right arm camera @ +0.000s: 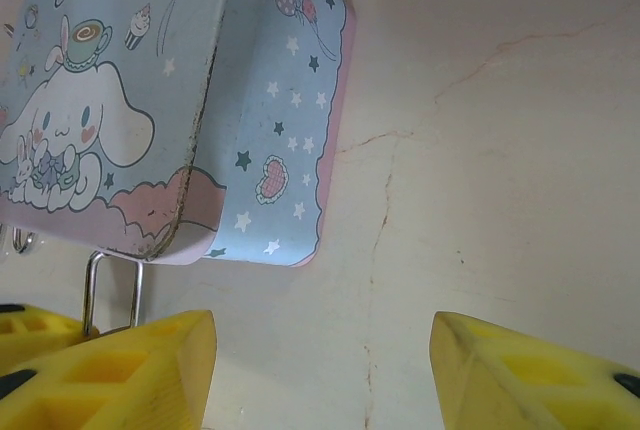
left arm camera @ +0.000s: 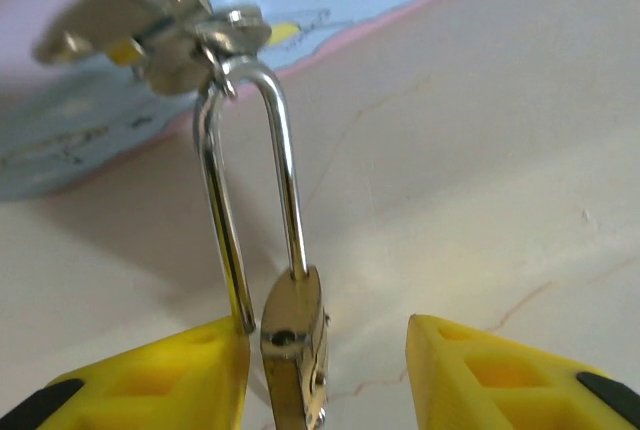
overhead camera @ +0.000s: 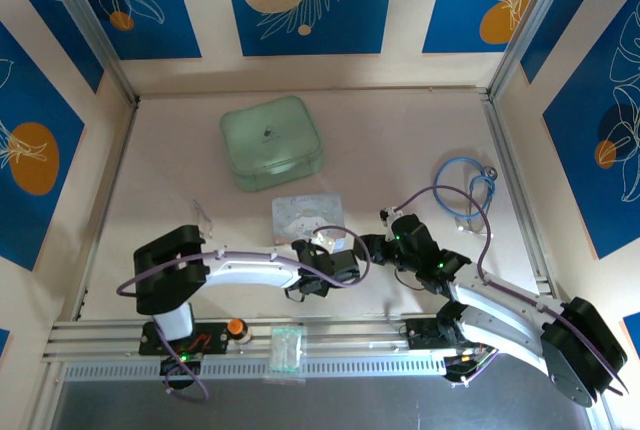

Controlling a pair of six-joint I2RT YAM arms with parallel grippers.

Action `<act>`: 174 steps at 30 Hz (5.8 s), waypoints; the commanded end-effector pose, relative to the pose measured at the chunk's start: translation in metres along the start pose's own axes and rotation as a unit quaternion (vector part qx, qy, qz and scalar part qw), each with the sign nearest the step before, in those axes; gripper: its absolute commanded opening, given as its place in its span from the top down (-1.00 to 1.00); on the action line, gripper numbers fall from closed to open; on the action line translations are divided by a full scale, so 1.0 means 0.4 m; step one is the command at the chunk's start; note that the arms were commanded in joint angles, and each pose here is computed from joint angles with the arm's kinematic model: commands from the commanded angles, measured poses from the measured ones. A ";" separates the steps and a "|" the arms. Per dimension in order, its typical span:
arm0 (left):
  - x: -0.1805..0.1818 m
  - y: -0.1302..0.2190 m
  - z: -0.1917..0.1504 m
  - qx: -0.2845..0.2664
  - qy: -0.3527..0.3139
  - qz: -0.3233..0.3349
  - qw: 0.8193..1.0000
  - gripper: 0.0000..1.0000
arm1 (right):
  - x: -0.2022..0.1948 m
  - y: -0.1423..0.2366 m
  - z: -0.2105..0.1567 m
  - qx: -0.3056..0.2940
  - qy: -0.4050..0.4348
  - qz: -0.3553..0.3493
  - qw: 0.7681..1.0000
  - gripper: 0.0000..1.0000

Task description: Unlock the padlock with the key

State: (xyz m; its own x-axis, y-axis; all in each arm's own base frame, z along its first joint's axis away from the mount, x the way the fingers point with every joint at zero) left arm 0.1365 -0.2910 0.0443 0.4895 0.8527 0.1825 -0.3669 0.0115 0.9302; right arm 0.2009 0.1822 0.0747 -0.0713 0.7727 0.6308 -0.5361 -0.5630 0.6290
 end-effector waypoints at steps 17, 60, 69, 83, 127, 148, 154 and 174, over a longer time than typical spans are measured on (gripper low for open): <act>-0.035 0.050 -0.026 -0.001 0.014 -0.046 0.999 0.23 | -0.012 -0.003 -0.022 0.010 -0.012 -0.002 1.000 -0.17; -0.024 0.021 0.011 -0.044 -0.013 -0.028 0.999 0.14 | -0.007 -0.014 -0.055 0.036 -0.043 -0.016 0.998 -0.98; -0.051 0.024 0.015 -0.038 -0.017 -0.044 0.998 0.16 | -0.014 -0.019 -0.058 0.039 -0.043 -0.024 0.998 -0.99; 0.011 0.109 0.070 -0.125 0.029 -0.072 0.989 -0.80 | 0.033 -0.022 -0.082 0.067 -0.006 0.002 0.998 -0.99; 0.284 0.136 0.070 -0.207 0.218 -0.116 0.947 -0.99 | 0.112 -0.169 -0.294 0.206 0.093 -0.143 0.964 0.12; 0.325 0.146 0.163 -0.242 0.061 -0.019 0.968 -0.99 | 0.071 -0.140 -0.289 0.215 -0.046 -0.055 0.974 0.60; 0.287 0.166 0.223 -0.246 -0.109 -0.006 0.963 -0.92 | 0.045 -0.129 -0.283 0.209 -0.073 -0.051 0.974 0.69; 0.196 0.057 0.218 -0.142 -0.326 -0.027 0.934 -0.52 | -0.043 -0.096 -0.266 0.187 -0.172 -0.056 0.965 0.81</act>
State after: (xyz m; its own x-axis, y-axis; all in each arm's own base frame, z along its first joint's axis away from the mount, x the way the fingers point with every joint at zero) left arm 0.2452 -0.2826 0.1137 0.8231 0.4087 0.3944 -0.5282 0.2957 0.7959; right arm 0.1651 0.2657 0.0394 0.1115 0.6054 0.7881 -0.2833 -0.7408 0.6091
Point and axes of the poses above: each hand's point on the last joint's axis, 136 mm out from that joint toward the fingers, its own y axis back along the fingers, its own x axis along the line the jaws close on, z = x × y, the point moved 1 cm from there along y, back along the fingers, and after that the axes turned 11 degrees about -y, right-handed, at the moved point
